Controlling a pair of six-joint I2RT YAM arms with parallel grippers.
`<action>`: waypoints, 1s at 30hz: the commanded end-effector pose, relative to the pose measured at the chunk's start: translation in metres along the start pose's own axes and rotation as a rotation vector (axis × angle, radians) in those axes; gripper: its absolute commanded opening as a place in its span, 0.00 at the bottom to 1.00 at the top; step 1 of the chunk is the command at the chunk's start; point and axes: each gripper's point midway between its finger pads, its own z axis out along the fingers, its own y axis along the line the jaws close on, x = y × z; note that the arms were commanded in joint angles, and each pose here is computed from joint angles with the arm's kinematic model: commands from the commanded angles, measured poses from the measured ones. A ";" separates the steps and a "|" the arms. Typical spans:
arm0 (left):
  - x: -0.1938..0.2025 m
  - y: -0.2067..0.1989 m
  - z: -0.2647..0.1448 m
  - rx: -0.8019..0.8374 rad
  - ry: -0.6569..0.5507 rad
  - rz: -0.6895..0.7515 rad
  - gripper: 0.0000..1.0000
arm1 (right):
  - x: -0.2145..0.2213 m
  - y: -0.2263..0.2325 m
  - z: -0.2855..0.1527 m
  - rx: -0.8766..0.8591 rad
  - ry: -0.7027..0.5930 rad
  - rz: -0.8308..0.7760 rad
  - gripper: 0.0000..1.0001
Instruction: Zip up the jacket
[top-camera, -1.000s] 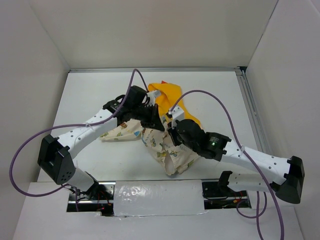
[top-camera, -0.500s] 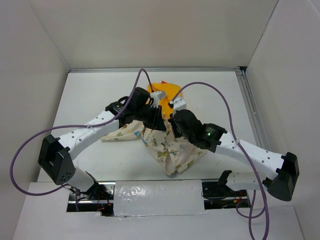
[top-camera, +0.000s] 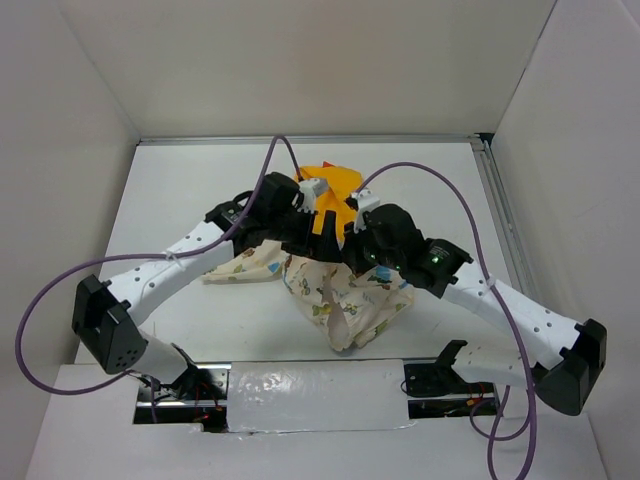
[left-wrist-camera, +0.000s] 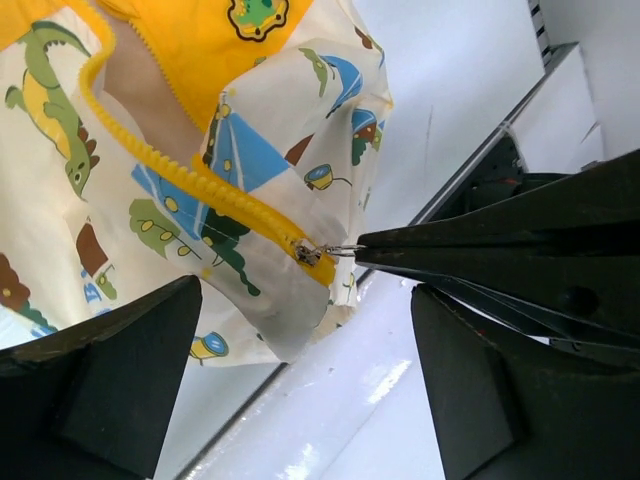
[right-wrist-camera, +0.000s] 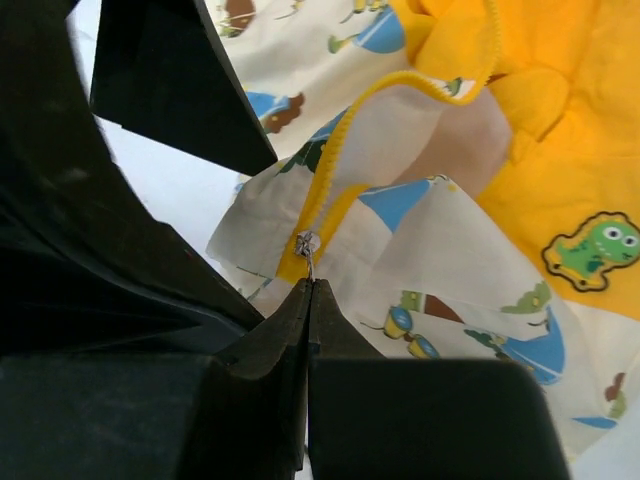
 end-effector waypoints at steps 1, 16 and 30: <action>-0.003 -0.012 -0.023 0.009 -0.055 -0.030 0.99 | -0.020 0.017 -0.014 -0.111 -0.053 0.052 0.00; 0.017 0.000 -0.017 -0.087 -0.104 0.036 0.96 | -0.025 0.022 -0.020 -0.256 -0.017 0.157 0.00; -0.001 -0.016 0.011 0.056 -0.177 0.175 0.81 | -0.020 0.017 -0.017 -0.299 0.002 0.197 0.00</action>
